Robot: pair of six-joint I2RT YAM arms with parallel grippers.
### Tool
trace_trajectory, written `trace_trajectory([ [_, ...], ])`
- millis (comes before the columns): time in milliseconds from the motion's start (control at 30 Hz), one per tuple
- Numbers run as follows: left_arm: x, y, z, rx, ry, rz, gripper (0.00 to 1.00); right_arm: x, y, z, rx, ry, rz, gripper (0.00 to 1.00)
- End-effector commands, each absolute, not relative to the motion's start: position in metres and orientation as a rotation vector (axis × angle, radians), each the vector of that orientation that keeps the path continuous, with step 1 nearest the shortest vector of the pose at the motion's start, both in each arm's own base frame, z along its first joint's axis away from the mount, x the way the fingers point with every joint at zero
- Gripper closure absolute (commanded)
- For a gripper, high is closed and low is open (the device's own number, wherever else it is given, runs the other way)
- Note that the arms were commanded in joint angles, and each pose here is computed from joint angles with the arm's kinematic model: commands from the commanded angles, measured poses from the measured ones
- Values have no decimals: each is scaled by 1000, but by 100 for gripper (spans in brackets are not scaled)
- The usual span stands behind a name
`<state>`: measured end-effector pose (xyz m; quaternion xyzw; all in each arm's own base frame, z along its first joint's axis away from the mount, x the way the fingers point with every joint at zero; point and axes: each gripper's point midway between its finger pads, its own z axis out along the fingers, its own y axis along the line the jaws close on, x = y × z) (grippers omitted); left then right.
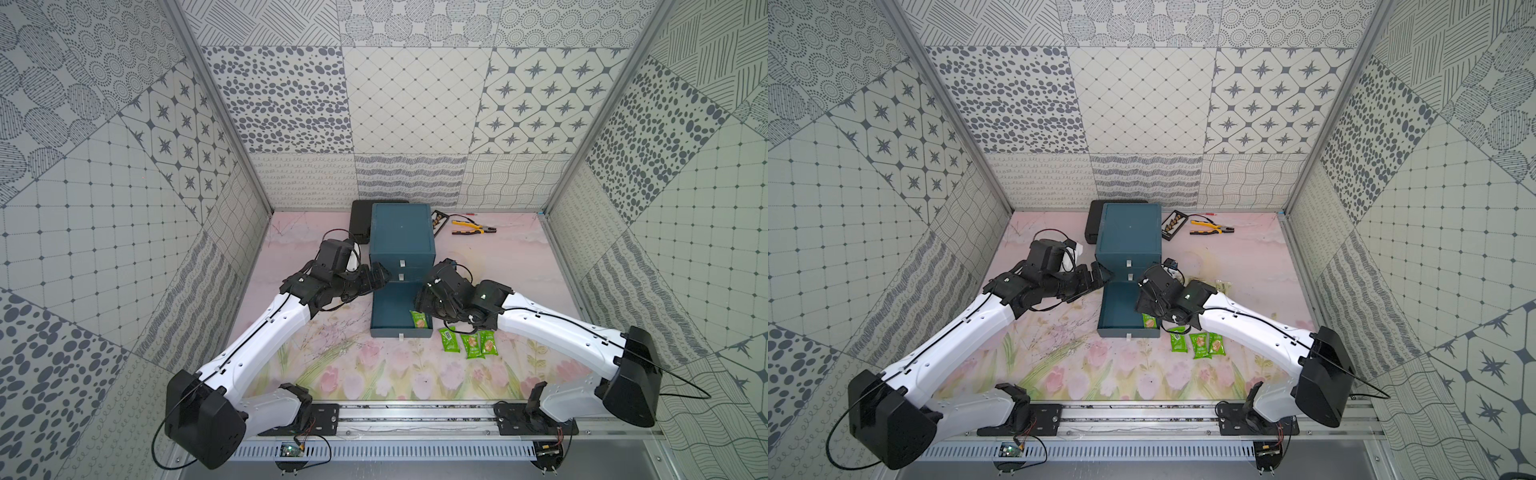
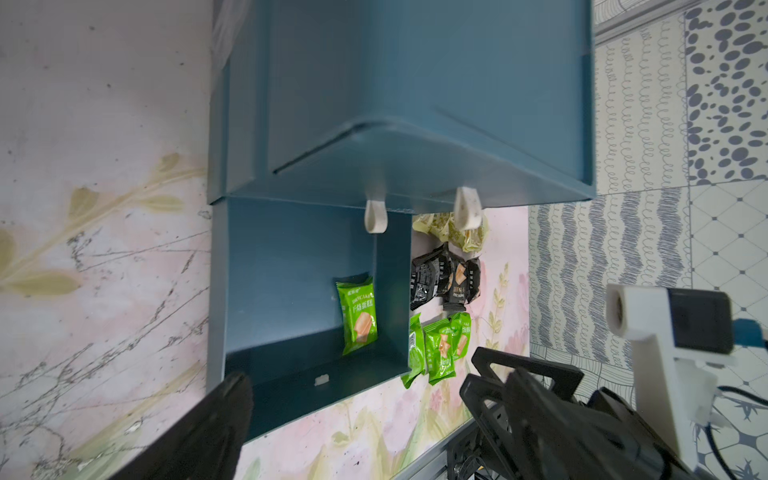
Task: Take the cookies out of the drawer
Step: Pick up the cookie from the drawer.
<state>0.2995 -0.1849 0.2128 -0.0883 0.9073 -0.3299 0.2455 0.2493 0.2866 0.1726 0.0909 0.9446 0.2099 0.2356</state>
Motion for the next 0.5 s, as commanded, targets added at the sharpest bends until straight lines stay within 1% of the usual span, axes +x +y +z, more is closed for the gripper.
trace_trajectory([
  [0, 283, -174, 202, -257, 2505, -910, 1, 258, 308, 171, 270, 2584, 617, 29],
  [100, 284, -162, 195, -341, 2493, -902, 1, 260, 320, 152, 246, 2641, 577, 28],
  [200, 286, -157, 200, -381, 2456, -957, 1, 263, 331, 138, 212, 2707, 516, 28],
  [300, 289, -160, 209, -332, 2425, -977, 1, 266, 332, 121, 186, 2753, 410, 28],
  [467, 288, -160, 213, -250, 2424, -945, 1, 271, 327, 89, 169, 2807, 284, 27],
])
